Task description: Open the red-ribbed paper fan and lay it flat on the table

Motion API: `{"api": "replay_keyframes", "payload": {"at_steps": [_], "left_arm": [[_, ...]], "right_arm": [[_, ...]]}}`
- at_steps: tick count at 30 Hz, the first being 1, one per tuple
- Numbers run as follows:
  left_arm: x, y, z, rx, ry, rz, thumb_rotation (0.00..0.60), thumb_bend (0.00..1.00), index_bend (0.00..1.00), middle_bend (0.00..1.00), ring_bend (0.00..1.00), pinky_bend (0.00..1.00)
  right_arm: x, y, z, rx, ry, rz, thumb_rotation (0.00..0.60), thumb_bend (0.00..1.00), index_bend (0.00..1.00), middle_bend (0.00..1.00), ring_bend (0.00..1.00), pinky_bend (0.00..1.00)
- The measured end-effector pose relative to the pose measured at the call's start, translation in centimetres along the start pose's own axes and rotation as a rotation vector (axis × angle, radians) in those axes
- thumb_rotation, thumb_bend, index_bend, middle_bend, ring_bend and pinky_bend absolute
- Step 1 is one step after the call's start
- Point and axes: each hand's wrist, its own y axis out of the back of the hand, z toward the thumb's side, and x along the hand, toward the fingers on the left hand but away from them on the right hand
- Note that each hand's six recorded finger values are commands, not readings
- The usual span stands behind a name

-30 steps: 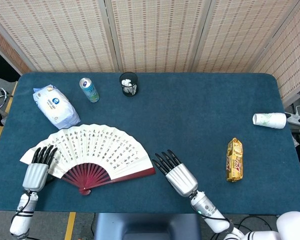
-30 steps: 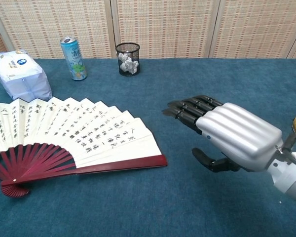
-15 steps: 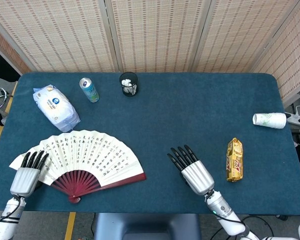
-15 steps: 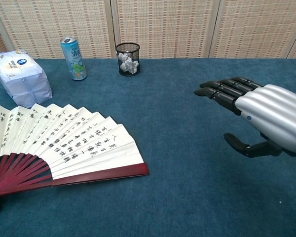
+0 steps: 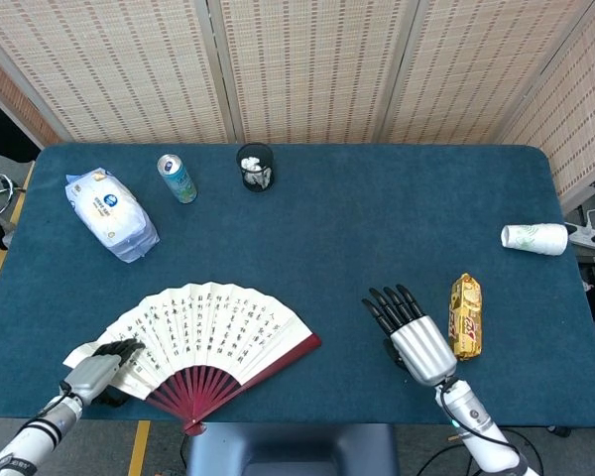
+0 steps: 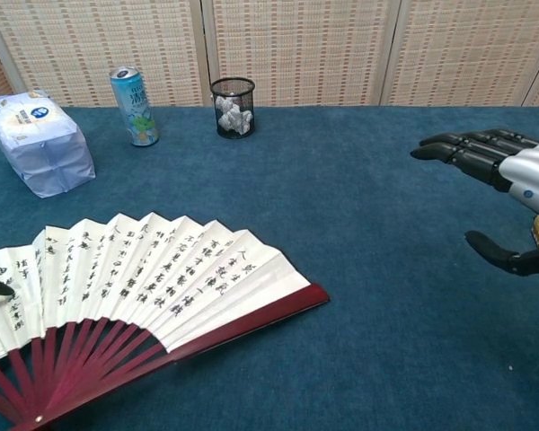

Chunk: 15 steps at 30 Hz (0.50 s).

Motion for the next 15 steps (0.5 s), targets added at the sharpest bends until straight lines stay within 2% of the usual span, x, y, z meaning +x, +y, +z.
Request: {"api": "replay_keyframes", "payload": {"at_steps": [2,7,11,14,15], "left_arm": [[0.5,0.4,-0.7,0.054,0.018,0.012,0.600,0.46,0.00,0.00,0.00,0.01],[1.6,4.0,-3.6,0.298,0.138,0.133,0.600,0.45,0.00,0.00,0.00,0.00],[1.8,5.2,-3.8,0.354,0.194,0.181,0.600,0.44,0.00,0.00,0.00,0.00],[1.8,6.6,-3.3,0.352,0.193,0.274,0.600,0.44,0.00,0.00,0.00,0.00],[1.7,7.3,-3.0,0.340,0.185,0.331,0.600,0.43,0.00,0.00,0.00,0.00]], "right_arm": [[0.2,0.1,-0.4,-0.004,-0.007,0.005,0.600,0.45,0.00,0.00,0.00,0.00],[0.5,-0.2,-0.7,-0.023,-0.015,0.024,0.600,0.45,0.00,0.00,0.00,0.00],[0.7,-0.4,-0.8,-0.019,-0.015,0.034,0.600,0.45,0.00,0.00,0.00,0.00],[0.9,-0.6,-0.9,-0.021,-0.021,0.046,0.600,0.45,0.00,0.00,0.00,0.00],[0.9,-0.7,-0.9,-0.027,-0.024,0.049,0.600,0.45,0.00,0.00,0.00,0.00]]}}
